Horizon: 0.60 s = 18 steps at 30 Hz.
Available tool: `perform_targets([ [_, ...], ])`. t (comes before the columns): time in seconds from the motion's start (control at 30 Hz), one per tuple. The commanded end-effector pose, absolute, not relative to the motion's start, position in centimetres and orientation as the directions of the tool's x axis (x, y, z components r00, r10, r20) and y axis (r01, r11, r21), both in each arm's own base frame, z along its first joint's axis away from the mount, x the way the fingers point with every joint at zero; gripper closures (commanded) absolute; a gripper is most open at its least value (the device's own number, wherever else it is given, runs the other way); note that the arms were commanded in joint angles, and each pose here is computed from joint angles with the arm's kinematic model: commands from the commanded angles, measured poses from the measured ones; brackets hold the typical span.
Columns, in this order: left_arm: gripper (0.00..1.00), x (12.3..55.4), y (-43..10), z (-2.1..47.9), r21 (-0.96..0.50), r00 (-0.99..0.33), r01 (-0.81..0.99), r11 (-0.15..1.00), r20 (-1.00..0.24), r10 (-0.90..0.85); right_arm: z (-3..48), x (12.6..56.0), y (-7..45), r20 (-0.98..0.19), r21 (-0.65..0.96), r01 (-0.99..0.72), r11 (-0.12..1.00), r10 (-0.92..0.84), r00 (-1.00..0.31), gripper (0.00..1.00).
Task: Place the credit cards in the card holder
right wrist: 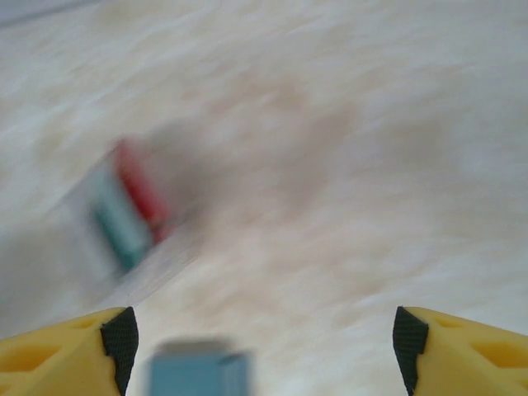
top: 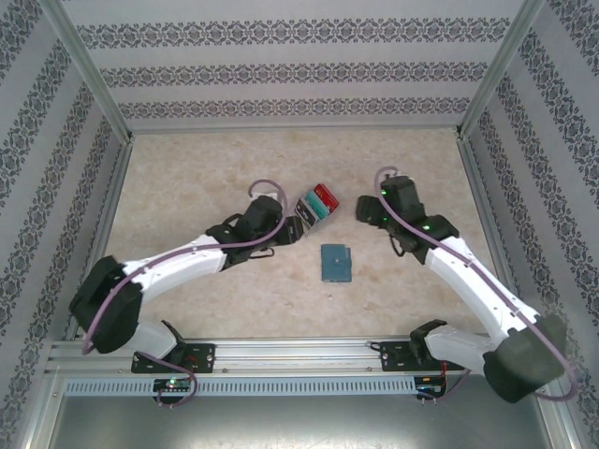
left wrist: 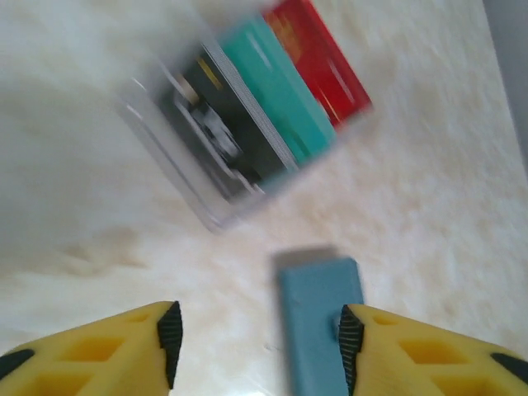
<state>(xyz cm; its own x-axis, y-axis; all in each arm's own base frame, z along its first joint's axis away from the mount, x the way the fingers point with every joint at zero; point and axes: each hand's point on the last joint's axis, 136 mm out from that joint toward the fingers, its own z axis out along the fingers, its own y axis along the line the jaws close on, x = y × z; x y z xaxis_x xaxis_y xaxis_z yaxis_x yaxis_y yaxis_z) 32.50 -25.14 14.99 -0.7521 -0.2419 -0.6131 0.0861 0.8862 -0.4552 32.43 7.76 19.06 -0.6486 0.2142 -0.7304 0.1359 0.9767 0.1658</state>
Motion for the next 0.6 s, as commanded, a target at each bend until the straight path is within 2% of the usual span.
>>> perform_targets([
  [0.0, 0.19, 33.9, -14.9, 15.9, -0.05, -0.618, -0.074, 0.996, -0.781, -0.085, 18.5, 33.9, 0.2, -0.845, -0.159, 0.304, 0.939, 0.03, -0.534, 0.13],
  [0.03, 0.02, 34.2, -12.3, 16.6, 0.018, -0.585, -0.143, 0.99, -0.808, -0.07, 18.0, 34.4, -0.8, -0.86, -0.208, 0.308, 0.929, -0.023, -0.51, 0.07],
  [0.07, 0.01, 34.5, -10.1, 17.1, 0.06, -0.562, -0.203, 0.977, -0.824, -0.066, 17.5, 34.9, -1.8, -0.874, -0.22, 0.325, 0.92, -0.038, -0.484, 0.02],
  [0.17, 0.01, 35.3, -3.7, 16.8, 0.121, -0.541, -0.37, 0.921, -0.834, -0.108, 13.8, 36.3, -2.2, -0.847, -0.197, 0.257, 0.946, -0.032, -0.53, 0.02],
  [0.27, 0.01, 36.0, 0.3, 16.4, 0.233, -0.541, -0.442, 0.866, -0.839, -0.051, 11.5, 37.3, -2.9, -0.843, -0.239, 0.28, 0.93, -0.055, -0.536, 0.02],
  [0.4, 0.01, 37.7, 1.1, 14.6, 0.281, -0.507, -0.37, 0.885, -0.86, 0.06, 12.4, 39.0, -1.7, -0.895, -0.198, 0.213, 0.957, -0.088, -0.437, 0.02],
  [0.5, 0.01, 39.0, 0.6, 13.3, 0.231, -0.452, -0.311, 0.922, -0.889, 0.07, 12.1, 39.7, -0.2, -0.93, -0.052, 0.092, 0.994, -0.014, -0.367, 0.02],
  [0.57, 0.01, 39.8, 0.2, 12.5, 0.289, -0.454, -0.255, 0.923, -0.878, 0.15, 11.1, 39.9, 0.6, -0.948, -0.013, 0.025, 1.0, -0.004, -0.318, 0.03],
])
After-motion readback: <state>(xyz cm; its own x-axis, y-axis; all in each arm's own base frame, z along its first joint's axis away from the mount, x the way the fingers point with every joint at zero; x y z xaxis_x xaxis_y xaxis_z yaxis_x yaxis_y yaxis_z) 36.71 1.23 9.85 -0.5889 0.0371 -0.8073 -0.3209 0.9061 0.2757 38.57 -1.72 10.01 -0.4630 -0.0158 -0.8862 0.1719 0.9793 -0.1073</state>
